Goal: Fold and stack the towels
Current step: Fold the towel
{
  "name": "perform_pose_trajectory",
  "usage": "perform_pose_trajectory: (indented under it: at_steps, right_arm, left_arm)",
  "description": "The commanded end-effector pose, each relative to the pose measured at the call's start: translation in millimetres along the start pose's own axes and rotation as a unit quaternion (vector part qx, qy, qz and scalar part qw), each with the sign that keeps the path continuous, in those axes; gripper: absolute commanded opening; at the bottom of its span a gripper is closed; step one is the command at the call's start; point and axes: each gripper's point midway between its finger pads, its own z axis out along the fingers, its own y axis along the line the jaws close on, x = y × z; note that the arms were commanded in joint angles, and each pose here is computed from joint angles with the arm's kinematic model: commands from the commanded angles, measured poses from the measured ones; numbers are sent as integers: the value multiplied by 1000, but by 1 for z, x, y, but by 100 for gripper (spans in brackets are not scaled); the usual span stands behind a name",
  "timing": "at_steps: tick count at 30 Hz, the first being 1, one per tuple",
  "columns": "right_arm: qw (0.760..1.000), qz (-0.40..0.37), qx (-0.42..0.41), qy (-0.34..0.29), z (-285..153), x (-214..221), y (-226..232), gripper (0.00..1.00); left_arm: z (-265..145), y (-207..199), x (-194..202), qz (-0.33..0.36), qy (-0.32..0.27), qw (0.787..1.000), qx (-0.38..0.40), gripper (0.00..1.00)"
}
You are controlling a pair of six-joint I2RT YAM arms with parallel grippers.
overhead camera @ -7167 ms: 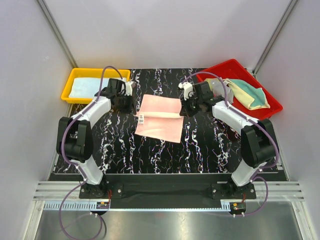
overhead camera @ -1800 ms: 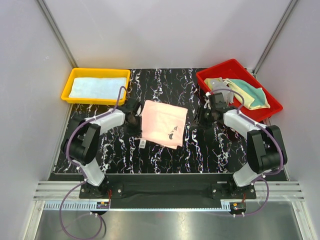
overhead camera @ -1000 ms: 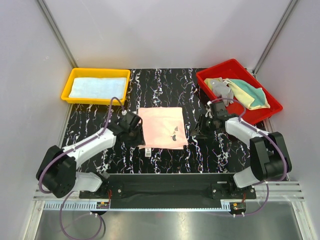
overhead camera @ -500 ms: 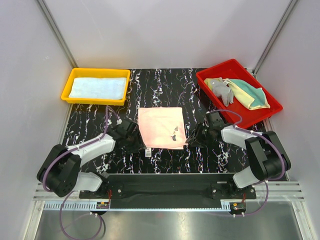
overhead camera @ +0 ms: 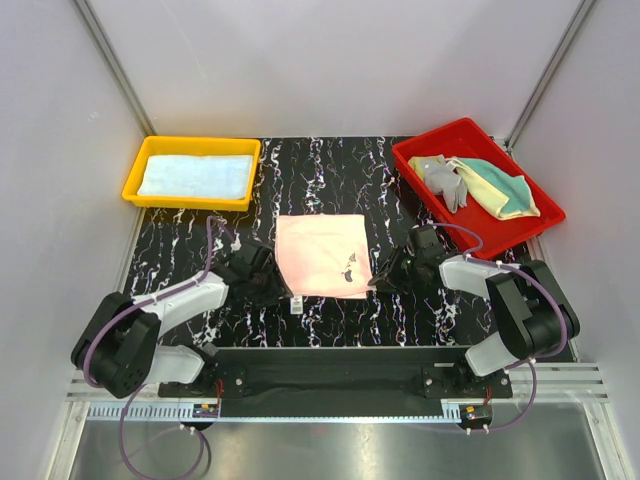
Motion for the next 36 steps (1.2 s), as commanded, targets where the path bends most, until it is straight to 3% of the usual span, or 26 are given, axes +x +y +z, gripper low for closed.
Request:
perform_pose_trajectory:
  at_steps: [1,10,17,27,36]
  right_arm:
    - [1000,-1,0,-11,4,-3,1,34]
    - [1000,-5,1,-6,7,0,-3,32]
    - [1000,-6,-5,-4,8,1,0,32]
    - [1000,-7,-2,0,10,3,-3,32]
    - [1000,-13,-11,-2,14,2,-3,32]
  left_arm:
    - [-1,3,-4,-10,-14,1000,-3,48]
    - [-13,2,-12,-47,-47,998,14,53]
    - [-13,5,-12,-81,-38,996,30,55]
    - [-4,3,-11,-106,-19,993,40,51]
    - [-2,5,-9,-111,-16,993,35,40]
